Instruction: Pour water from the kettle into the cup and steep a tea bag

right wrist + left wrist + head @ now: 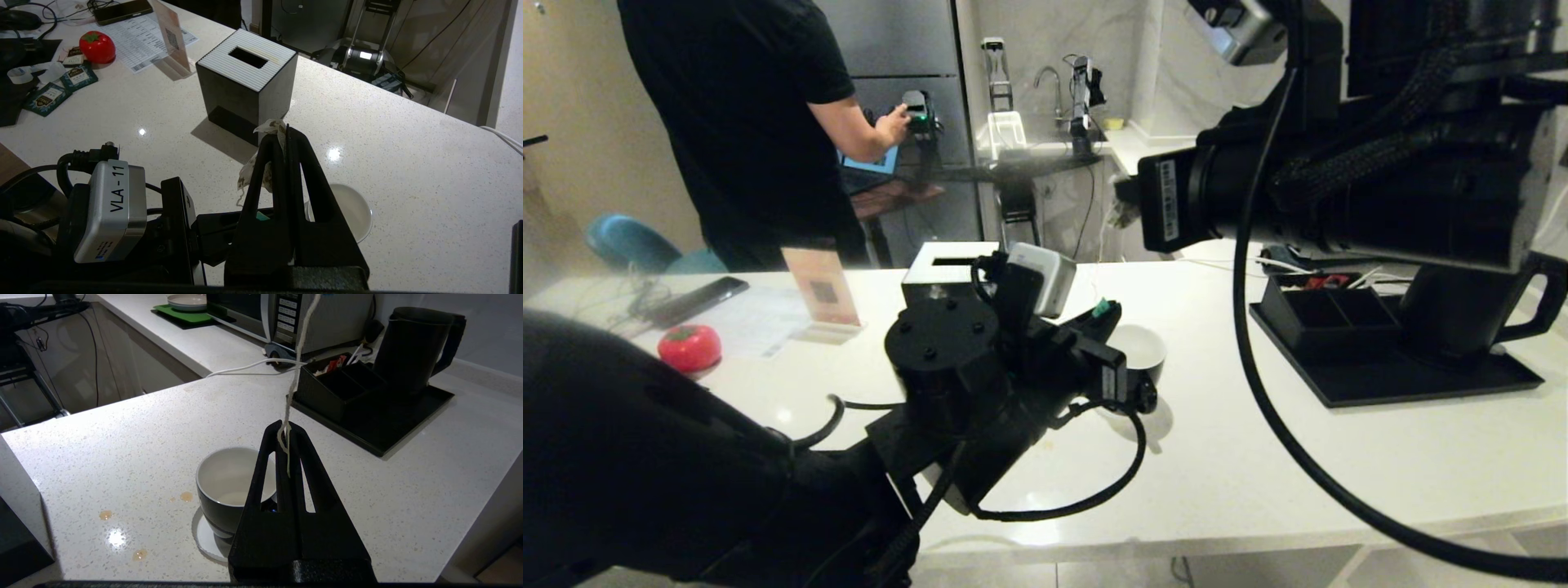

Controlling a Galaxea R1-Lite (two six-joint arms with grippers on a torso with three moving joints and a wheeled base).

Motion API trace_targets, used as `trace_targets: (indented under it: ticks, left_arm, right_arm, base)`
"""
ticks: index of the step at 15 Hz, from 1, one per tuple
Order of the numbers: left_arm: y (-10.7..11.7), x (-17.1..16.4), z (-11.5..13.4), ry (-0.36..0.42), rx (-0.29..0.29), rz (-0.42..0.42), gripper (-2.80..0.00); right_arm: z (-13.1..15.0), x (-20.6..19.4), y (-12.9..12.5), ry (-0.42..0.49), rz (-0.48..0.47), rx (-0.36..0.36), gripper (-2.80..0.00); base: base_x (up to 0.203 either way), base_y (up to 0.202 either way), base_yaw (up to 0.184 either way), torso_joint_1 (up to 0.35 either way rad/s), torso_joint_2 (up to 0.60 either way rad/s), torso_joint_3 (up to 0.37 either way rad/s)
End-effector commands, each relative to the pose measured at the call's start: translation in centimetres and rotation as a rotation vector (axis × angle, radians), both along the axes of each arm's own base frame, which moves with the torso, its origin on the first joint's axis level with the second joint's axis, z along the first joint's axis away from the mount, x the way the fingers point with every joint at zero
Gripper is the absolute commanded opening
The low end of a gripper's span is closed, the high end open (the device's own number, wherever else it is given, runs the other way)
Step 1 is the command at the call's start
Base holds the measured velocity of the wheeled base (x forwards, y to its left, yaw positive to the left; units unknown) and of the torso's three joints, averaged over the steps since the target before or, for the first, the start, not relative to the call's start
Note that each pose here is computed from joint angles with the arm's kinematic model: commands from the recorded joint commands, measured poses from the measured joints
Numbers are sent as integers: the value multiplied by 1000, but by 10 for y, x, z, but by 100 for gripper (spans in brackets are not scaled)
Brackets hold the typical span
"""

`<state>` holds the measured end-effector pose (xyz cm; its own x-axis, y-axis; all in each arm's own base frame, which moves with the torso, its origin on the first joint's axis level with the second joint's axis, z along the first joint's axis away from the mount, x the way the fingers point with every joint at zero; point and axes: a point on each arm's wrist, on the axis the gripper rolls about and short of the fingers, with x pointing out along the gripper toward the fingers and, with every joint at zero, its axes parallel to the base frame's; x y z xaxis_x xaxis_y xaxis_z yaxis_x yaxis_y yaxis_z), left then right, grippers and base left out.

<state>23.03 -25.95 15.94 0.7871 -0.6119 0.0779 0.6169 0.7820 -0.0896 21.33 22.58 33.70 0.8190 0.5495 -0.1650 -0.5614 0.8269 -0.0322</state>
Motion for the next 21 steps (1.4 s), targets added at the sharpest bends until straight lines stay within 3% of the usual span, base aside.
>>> trace_targets:
  ticks: [1, 14, 21]
  left_arm:
    - [0, 0, -1, -2, -3, 2, -280]
    - [1, 1, 1, -3, -6, 9, -280]
    - [1, 0, 1, -4, -5, 7, -280]
  right_arm:
    - [0, 0, 0, 0, -1, 0, -280]
    - [-9, -3, -3, 21, -7, -23, -280]
    - [-14, 15, -13, 23, -93, -23, -280]
  base:
    - [0, 0, 0, 0, 0, 0]
    - [0, 0, 0, 0, 0, 0]
    - [0, 0, 0, 0, 0, 0]
